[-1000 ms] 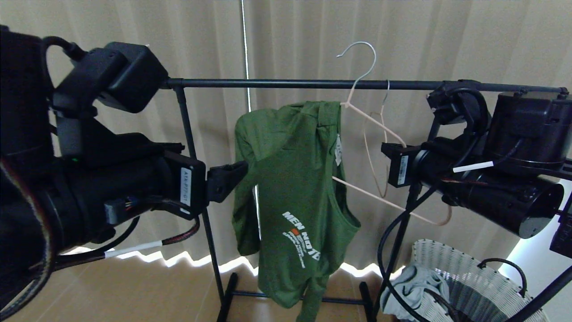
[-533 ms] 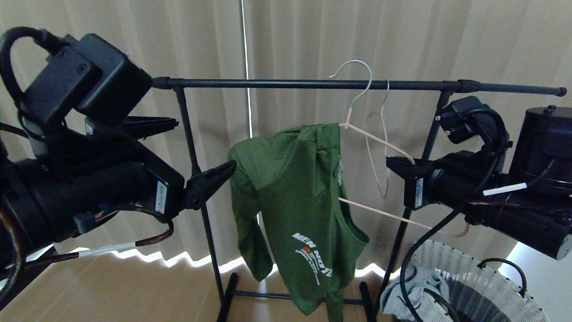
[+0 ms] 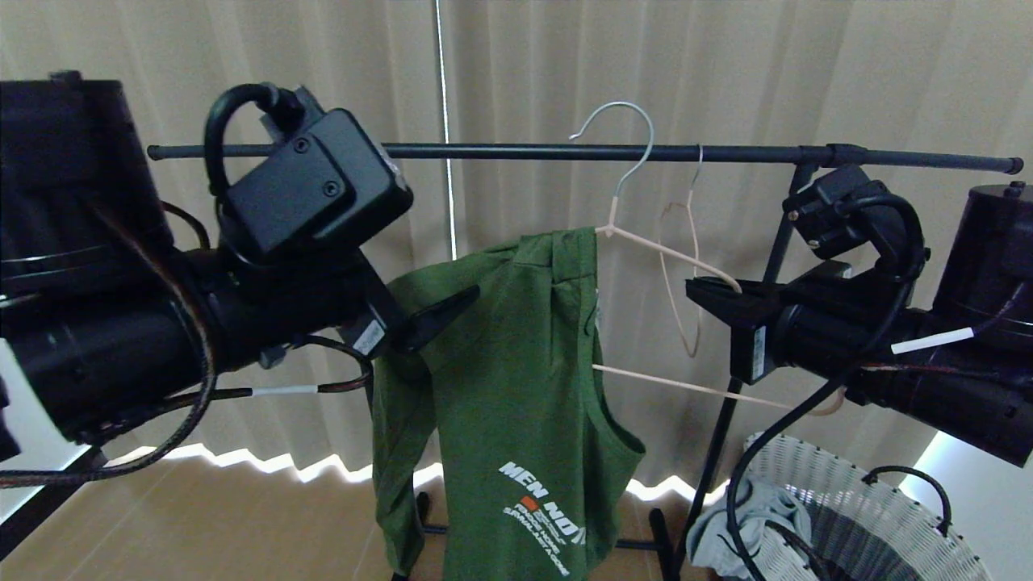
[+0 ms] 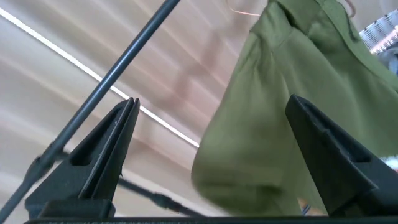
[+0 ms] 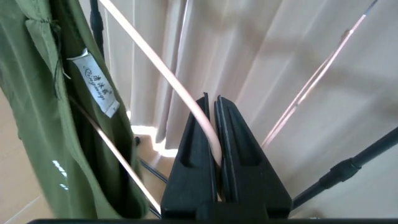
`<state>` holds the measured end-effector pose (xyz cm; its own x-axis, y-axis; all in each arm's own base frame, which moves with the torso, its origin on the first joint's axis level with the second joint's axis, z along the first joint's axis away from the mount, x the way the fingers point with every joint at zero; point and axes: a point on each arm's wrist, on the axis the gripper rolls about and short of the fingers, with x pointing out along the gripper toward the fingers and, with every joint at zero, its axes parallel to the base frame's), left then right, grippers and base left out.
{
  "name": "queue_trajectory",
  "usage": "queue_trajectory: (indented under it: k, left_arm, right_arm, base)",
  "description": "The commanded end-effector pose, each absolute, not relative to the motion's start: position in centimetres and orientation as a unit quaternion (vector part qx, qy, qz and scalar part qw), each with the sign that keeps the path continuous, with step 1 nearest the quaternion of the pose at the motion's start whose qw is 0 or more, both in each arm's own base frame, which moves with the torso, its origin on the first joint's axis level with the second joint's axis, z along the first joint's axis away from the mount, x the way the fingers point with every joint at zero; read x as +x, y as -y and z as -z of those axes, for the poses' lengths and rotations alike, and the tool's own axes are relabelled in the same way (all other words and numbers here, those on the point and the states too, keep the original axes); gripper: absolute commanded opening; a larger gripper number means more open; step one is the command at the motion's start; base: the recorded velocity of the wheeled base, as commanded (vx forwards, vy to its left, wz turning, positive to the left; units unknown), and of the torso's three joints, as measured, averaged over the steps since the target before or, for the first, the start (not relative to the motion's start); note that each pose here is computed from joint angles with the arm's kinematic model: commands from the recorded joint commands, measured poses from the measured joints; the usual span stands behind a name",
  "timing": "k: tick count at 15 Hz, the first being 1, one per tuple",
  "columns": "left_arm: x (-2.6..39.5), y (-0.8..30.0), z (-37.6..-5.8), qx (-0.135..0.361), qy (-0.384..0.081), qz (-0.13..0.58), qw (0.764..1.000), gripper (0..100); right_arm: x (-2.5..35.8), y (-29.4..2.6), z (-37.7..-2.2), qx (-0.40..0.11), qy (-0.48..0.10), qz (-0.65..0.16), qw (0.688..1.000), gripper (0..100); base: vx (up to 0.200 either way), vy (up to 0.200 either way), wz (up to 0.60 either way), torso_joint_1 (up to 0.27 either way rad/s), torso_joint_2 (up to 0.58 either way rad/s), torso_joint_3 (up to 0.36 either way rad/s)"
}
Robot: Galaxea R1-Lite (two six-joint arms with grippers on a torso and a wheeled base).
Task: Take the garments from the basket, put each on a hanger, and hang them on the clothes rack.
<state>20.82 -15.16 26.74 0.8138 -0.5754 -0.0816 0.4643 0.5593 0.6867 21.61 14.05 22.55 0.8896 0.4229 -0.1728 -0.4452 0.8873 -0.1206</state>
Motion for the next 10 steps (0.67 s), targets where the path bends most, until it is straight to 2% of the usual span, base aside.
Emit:
queue_trajectory:
  k: [1,10]
  left_arm:
    - [22.9,16.7,-25.5,0.381,0.060,0.303,0.871,100]
    - [24.7,17.9,-24.5,0.383,0.071,0.296,0.872,100]
  right_arm:
    - [21.4,-14.2,-22.6,-0.078,-0.069,-0.228,0.968,0]
    - [18.1,-14.8,-23.0,-0.071,-0.053,-0.315,0.945,0]
  base:
    - [0.000,0.000,0.00,0.000,0.00,0.000]
    - [0.000,0.000,0.00,0.000,0.00,0.000]
